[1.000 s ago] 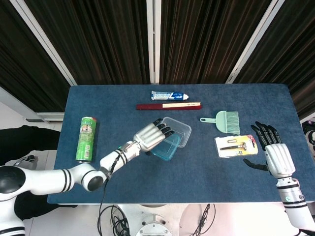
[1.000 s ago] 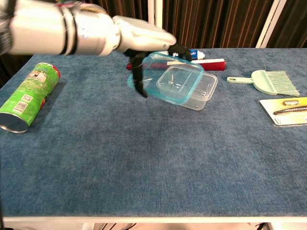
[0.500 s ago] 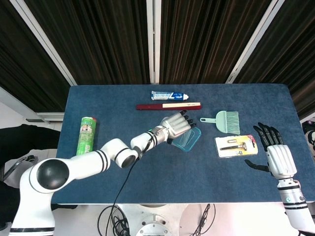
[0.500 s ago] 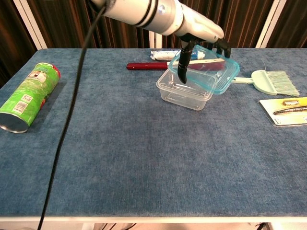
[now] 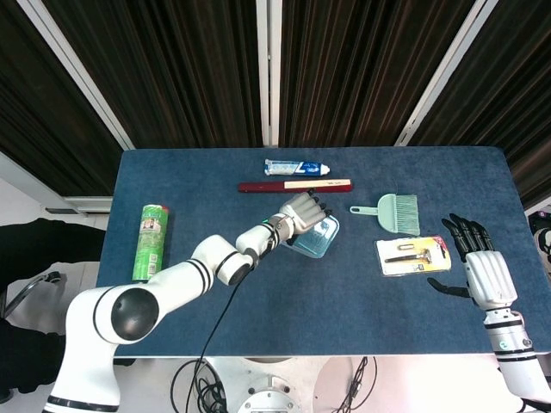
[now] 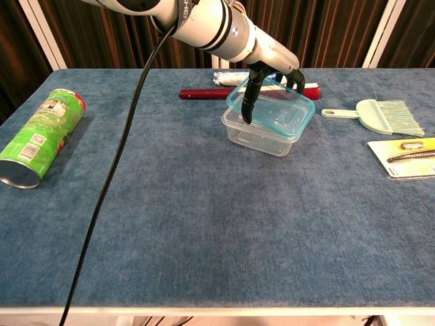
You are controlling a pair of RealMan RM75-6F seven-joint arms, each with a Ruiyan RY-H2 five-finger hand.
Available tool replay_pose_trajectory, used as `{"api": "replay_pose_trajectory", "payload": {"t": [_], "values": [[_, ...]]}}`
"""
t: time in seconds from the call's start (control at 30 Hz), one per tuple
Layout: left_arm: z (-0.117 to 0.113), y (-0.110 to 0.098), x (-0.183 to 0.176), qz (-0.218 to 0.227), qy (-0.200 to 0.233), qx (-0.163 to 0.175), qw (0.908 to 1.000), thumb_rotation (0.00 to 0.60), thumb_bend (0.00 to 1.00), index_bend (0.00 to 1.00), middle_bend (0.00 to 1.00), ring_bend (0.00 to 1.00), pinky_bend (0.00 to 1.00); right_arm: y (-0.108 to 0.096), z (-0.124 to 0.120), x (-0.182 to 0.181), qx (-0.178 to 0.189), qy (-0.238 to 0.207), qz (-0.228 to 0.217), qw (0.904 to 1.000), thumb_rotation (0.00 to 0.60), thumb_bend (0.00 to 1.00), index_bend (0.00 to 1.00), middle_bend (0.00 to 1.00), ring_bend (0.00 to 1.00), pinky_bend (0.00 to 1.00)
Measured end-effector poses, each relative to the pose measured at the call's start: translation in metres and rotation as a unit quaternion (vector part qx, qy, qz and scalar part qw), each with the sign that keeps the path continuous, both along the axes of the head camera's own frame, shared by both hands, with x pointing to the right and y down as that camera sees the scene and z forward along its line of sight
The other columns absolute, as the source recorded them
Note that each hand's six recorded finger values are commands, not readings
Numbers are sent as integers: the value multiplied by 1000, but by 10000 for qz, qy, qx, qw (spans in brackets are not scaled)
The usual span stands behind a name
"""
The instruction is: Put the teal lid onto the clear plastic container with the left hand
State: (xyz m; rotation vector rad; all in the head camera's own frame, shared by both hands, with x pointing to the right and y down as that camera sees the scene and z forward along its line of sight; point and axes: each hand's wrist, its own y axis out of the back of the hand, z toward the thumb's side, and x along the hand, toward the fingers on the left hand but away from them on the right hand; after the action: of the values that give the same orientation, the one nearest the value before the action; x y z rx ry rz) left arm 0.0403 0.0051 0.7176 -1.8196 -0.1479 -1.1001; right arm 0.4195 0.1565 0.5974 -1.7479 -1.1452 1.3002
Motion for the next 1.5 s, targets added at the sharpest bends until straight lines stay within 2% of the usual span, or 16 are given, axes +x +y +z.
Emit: {"api": "replay_pose_trajectory", "payload": {"t": [0.93, 1.4, 1.5], "values": [[7, 1, 1, -251, -189, -342, 9989, 600, 160, 293, 234, 107, 0, 3, 1, 2, -24, 13, 64, 10000, 600, 35, 0, 0, 0, 0], [10, 2, 4, -357, -352, -485, 9976, 600, 149, 250, 215, 107, 0, 4, 0, 4, -12, 29, 95, 10000, 600, 36, 0, 0, 0, 0], [9, 2, 5, -348, -387, -501, 9974, 600, 139, 208, 189, 92, 0, 4, -1, 4, -7, 31, 104, 9999, 600, 36, 0, 0, 0, 0]]}}
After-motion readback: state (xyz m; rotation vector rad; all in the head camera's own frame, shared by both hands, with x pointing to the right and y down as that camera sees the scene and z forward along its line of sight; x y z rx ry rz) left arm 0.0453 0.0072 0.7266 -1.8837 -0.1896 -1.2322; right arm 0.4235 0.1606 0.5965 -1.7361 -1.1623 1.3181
